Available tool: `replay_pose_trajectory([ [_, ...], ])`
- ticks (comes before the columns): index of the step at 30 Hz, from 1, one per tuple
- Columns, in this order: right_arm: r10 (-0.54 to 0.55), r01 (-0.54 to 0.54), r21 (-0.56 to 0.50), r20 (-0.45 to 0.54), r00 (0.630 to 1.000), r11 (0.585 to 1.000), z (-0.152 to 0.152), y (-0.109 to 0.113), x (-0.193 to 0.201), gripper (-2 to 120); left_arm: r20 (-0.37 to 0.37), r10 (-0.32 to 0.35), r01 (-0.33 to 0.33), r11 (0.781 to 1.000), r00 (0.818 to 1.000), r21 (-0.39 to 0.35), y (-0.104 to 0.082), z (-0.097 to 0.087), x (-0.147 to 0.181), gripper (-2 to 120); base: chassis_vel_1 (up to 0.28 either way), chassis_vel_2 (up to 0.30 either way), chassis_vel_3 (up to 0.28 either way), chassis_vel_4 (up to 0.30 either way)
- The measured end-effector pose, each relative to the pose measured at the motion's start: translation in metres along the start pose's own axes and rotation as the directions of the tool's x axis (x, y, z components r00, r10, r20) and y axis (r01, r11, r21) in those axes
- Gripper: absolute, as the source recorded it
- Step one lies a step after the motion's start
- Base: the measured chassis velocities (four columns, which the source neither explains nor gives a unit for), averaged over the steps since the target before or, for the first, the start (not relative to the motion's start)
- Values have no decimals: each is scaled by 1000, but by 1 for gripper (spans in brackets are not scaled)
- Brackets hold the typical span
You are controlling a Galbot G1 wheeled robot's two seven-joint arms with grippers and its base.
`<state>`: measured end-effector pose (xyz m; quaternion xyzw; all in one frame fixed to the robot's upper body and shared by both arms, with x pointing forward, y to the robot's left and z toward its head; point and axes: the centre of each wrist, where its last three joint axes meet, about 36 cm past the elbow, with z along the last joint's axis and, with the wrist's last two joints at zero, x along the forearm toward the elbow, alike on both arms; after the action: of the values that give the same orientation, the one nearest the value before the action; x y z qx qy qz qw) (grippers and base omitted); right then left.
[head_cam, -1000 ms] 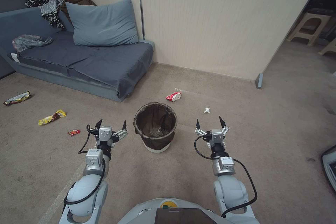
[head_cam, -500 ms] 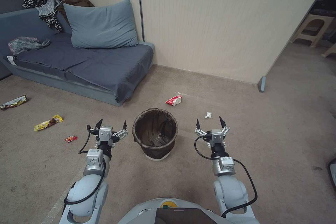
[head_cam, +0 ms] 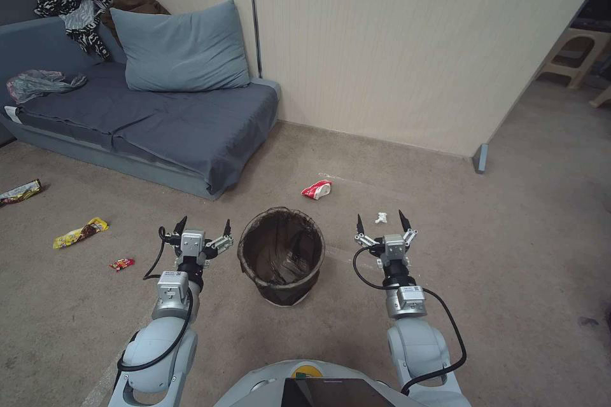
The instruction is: Pick up the trash bin, then pick up the garbage from the floor and place it into the trash bin.
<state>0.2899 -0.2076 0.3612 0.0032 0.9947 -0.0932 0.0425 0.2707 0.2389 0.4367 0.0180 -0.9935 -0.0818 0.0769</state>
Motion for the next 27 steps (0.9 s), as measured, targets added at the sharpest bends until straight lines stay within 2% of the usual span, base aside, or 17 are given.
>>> replay_pose_trajectory([
  [2,3,-3,2,38,999,1000,5,0,-2,100,-1,0,0,1000,1000,-1,0,0,0,100,0,0,0,0],
  [7,1,-2,29,60,998,1000,8,0,-2,100,-2,3,-3,1000,1000,-1,0,1,0,100,0,0,0,0],
  [12,2,-6,60,61,998,998,9,0,-2,100,3,48,-48,998,999,28,-5,-4,3,100,0,0,0,0],
  [15,12,-16,68,56,998,998,10,0,-1,100,-49,132,-124,982,990,143,-13,-21,10,100,0,0,0,0],
  [16,12,-16,68,56,998,998,10,0,-1,100,-49,132,-124,982,990,143,-13,-21,10,100,0,0,0,0],
  [17,14,-18,68,55,998,998,11,1,-1,100,-61,151,-139,976,987,166,-14,-24,11,100,0,0,0,0],
  [18,18,-22,68,53,998,997,11,1,-1,100,-109,198,-170,960,974,224,-17,-32,14,100,0,0,0,0],
  [19,18,-22,68,53,998,997,11,1,-1,100,-109,198,-170,960,974,224,-17,-32,14,100,0,0,0,0],
  [22,22,-26,67,50,998,997,11,1,-1,100,-221,284,-207,926,933,316,-18,-44,15,100,0,0,0,0],
  [23,22,-26,67,50,998,997,11,1,-1,100,-221,284,-207,926,933,316,-18,-44,15,100,0,0,0,0],
  [26,23,-26,66,50,999,997,11,1,-1,100,-259,318,-213,907,912,363,-18,-44,12,100,0,0,0,0],
  [27,23,-26,66,50,999,997,11,1,-1,100,-259,318,-213,907,912,363,-18,-44,12,100,0,0,0,0],
])
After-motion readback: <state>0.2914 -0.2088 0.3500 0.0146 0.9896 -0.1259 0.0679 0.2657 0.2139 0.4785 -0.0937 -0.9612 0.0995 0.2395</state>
